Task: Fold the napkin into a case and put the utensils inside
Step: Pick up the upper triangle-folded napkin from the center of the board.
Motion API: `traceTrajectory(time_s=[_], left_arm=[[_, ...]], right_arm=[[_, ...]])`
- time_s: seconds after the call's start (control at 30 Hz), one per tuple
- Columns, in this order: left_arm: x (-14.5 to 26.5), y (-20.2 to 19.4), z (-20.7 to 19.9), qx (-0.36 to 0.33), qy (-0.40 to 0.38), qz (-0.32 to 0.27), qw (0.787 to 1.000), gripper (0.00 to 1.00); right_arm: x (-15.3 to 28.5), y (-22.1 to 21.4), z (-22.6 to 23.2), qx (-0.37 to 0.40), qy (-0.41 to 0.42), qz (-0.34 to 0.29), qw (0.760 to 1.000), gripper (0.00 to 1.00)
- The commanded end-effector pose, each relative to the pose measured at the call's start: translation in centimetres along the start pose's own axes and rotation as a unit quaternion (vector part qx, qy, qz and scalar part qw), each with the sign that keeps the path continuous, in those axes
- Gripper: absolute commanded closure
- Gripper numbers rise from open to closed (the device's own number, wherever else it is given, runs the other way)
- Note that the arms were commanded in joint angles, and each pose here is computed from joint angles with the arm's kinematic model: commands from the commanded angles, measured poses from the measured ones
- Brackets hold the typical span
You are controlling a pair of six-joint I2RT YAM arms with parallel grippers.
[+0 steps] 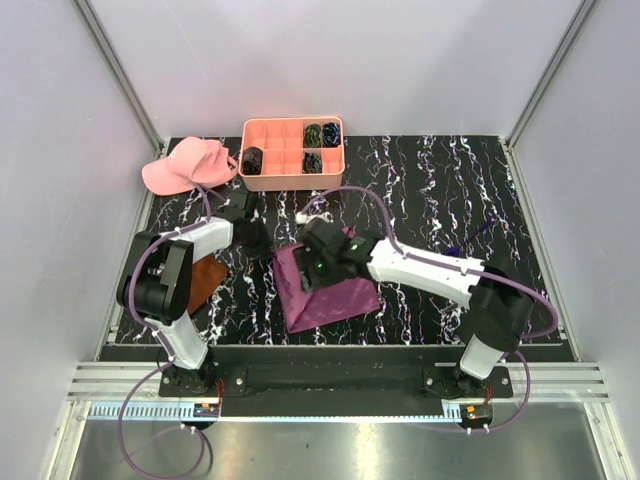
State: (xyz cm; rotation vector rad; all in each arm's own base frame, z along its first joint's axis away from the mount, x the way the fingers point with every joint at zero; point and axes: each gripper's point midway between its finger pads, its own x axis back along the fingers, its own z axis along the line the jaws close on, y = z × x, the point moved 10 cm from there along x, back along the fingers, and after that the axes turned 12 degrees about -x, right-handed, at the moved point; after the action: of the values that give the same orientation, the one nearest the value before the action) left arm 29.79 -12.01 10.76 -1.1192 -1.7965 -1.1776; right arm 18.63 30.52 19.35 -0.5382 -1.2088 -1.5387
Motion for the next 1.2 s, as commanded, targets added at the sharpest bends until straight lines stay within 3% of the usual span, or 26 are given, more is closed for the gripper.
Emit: traceTrajectory(time_s=[0.0, 0.2, 0.7, 1.17], left_arm=[[1.2, 0.1, -1.2, 0.031, -0.047, -0.015, 0.998, 1.00], [1.1, -0.4, -1.0, 0.047, -0.042, -0.006, 0.998, 1.00], [0.4, -0.7, -0.8, 0.050, -0.050, 0.000, 0.997, 1.00], [0.1, -0.5, -0.6, 0.054, -0.050, 0.003, 0.997, 1.00]], right_arm=[[-0.4, -2.1, 4.0, 0.023, 0.007, -0.002, 1.000, 0.47], [-3.6, -5.2, 6.9, 0.060, -0.002, 0.026, 0.998, 0.53], [-6.1, -6.7, 6.9, 0.084, -0.030, 0.047, 0.995, 0.61], [-8.1, -8.2, 5.3, 0.096, -0.067, 0.078, 0.990, 0.60]])
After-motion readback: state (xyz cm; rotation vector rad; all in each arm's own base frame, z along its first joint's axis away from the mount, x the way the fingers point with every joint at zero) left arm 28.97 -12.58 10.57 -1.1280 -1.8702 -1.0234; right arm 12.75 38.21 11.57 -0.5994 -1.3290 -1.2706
